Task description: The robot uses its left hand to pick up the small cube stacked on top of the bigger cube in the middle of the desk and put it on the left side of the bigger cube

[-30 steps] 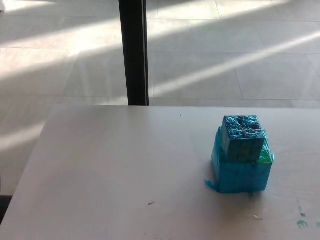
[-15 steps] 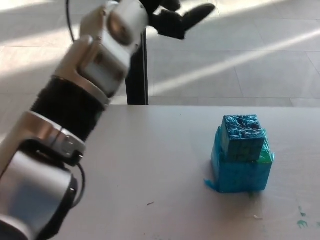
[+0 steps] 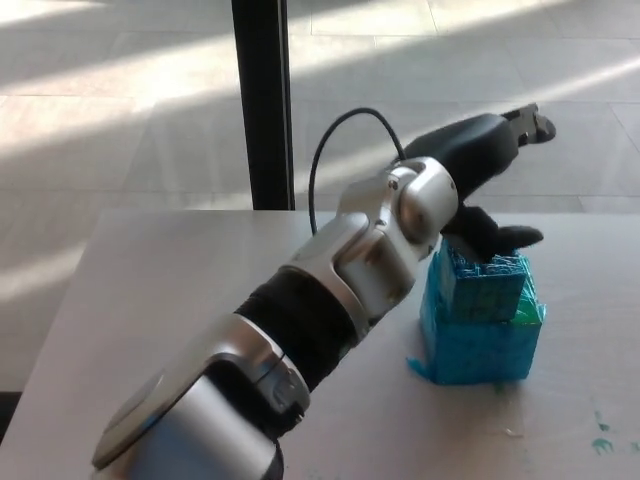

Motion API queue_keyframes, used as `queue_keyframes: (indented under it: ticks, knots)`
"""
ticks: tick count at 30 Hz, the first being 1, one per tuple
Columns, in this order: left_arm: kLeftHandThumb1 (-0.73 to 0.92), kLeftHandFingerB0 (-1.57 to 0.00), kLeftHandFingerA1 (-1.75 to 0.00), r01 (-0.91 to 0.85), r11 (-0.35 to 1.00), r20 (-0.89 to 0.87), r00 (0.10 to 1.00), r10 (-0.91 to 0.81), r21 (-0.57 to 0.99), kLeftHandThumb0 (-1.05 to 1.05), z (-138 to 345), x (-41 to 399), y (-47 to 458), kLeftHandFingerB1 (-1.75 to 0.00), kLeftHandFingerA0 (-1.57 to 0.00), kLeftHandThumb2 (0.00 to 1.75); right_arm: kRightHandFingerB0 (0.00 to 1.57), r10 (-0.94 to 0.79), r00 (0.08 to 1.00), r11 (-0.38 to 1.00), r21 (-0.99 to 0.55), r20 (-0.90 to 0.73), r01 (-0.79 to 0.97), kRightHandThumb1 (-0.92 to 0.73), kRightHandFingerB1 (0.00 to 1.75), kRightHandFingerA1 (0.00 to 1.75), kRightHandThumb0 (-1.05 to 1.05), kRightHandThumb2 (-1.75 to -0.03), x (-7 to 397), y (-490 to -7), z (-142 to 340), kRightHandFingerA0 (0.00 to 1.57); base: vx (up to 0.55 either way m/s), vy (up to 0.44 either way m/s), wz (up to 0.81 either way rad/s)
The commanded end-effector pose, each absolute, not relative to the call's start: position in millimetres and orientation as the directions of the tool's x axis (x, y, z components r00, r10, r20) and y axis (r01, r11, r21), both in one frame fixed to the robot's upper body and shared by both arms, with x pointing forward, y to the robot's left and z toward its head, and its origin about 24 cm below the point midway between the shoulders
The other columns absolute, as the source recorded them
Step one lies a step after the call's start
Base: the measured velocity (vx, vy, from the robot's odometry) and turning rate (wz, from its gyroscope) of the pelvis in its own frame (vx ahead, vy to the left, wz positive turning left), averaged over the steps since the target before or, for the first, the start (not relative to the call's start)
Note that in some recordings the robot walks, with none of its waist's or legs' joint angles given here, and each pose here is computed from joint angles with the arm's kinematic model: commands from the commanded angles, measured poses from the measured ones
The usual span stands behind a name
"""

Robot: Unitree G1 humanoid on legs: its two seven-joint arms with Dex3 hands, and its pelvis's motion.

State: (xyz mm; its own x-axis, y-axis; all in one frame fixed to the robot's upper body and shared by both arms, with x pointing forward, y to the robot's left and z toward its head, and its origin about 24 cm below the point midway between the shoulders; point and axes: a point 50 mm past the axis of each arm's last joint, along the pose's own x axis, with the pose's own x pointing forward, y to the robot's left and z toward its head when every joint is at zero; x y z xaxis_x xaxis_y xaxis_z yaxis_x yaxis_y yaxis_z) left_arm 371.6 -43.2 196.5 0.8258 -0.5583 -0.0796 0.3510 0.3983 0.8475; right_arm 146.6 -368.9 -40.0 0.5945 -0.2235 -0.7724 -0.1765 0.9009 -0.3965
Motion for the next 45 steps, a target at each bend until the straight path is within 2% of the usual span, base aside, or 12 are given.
queue_keyframes:
  ticks: [1, 7, 23, 25, 29, 30, 31, 33, 37, 39, 44, 45]
  knots:
    - [0.64, 0.0, -0.56, 0.298, 0.33, -0.078, 0.836, -0.543, 0.896, -1.01, 186, 370, -43, -0.33, -0.07, 1.1, 0.57, -0.223, 0.613, 0.896, -0.407, -0.758, -0.178, -0.69, 0.41, 0.56, -0.43, -0.61, 147, -374, -35, 0.62, 0.0, 0.0, 0.0]
    - [0.61, -0.16, -0.26, 0.266, 0.155, -0.147, 0.835, -0.53, 0.951, -1.02, 180, 369, -44, -0.07, -0.01, 1.09, 0.55, -0.233, 0.607, 0.896, -0.411, -0.76, -0.17, -0.71, 0.41, 0.54, -0.4, -0.61, 149, -376, -39, 0.61, 0.0, 0.0, 0.0]
    - [0.52, -0.07, -0.59, 0.4, -0.063, -0.379, 0.792, -0.477, 0.914, -1.05, 181, 366, -48, -0.03, -0.09, 1.02, 0.57, -0.234, 0.631, 0.871, -0.448, -0.74, -0.201, -0.73, 0.41, 0.56, -0.39, -0.62, 154, -375, -31, 0.62, 0.0, 0.0, 0.0]
    - [0.5, -0.06, -0.68, 0.438, -0.093, -0.429, 0.78, -0.455, 0.894, -1.03, 176, 367, -47, -0.04, -0.45, 1.01, 0.55, -0.223, 0.628, 0.888, -0.421, -0.746, -0.186, -0.73, 0.4, 0.56, -0.38, -0.62, 155, -376, -31, 0.59, 0.0, 0.0, 0.0]
    - [0.46, -0.1, -0.7, 0.455, -0.088, -0.441, 0.771, -0.458, 0.886, -0.92, 170, 367, -45, -0.26, -0.59, 0.92, 0.55, -0.23, 0.628, 0.874, -0.442, -0.744, -0.203, -0.73, 0.4, 0.55, -0.37, -0.62, 158, -373, -25, 0.61, 0.0, 0.0, 0.0]
    - [0.6, -0.12, -0.65, 0.445, -0.073, -0.426, 0.777, -0.463, 0.892, -0.84, 168, 367, -45, -0.33, -0.62, 0.59, 0.55, -0.228, 0.631, 0.875, -0.44, -0.741, -0.201, -0.73, 0.4, 0.58, -0.37, -0.63, 158, -373, -24, 0.61, 0.0, 0.0, 0.0]
    - [0.6, -0.12, -0.65, 0.442, -0.068, -0.42, 0.779, -0.465, 0.895, -0.84, 167, 367, -45, -0.33, -0.62, 0.59, 0.55, -0.227, 0.632, 0.876, -0.439, -0.741, -0.199, -0.73, 0.4, 0.58, -0.37, -0.63, 158, -373, -24, 0.61, 0.0, 0.0, 0.0]
    - [0.67, -0.37, -1.17, 0.412, 0.091, -0.313, 0.802, -0.509, 0.907, -0.23, 155, 365, -43, -0.43, -0.88, 0.61, 0.6, -0.237, 0.616, 0.88, -0.435, -0.751, -0.192, -0.73, 0.4, 0.57, -0.37, -0.62, 159, -374, -26, 0.61, 0.0, 0.0, 0.0]
    - [0.66, -0.53, -1.04, 0.363, 0.137, -0.238, 0.809, -0.538, 0.922, -0.11, 144, 364, -39, -0.51, -0.68, 0.71, 0.59, -0.234, 0.626, 0.87, -0.447, -0.744, -0.207, -0.74, 0.4, 0.59, -0.36, -0.63, 159, -373, -27, 0.63, 0.0, 0.0, 0.0]
    - [0.5, -0.95, -1.24, 0.345, 0.104, -0.241, 0.811, -0.533, 0.933, -0.2, 140, 363, -39, -0.76, -0.8, 0.66, 0.59, -0.238, 0.625, 0.877, -0.441, -0.743, -0.192, -0.75, 0.4, 0.59, -0.34, -0.63, 160, -373, -26, 0.62, 0.0, 0.0, 0.0]
    - [0.65, -0.75, -1.45, 0.337, 0.105, -0.24, 0.826, -0.509, 0.936, -0.17, 131, 364, -34, -0.98, -0.72, 0.8, 0.59, -0.235, 0.627, 0.87, -0.449, -0.742, -0.205, -0.77, 0.4, 0.57, -0.32, -0.62, 161, -372, -24, 0.63, 0.0, 0.0, 0.0]
    - [0.64, -0.71, -1.3, 0.337, 0.095, -0.246, 0.825, -0.508, 0.937, -0.2, 128, 364, -33, -0.86, -0.72, 0.81, 0.6, -0.238, 0.627, 0.864, -0.456, -0.742, -0.212, -0.77, 0.39, 0.58, -0.33, -0.64, 161, -371, -23, 0.63, 0.0, 0.0, 0.0]
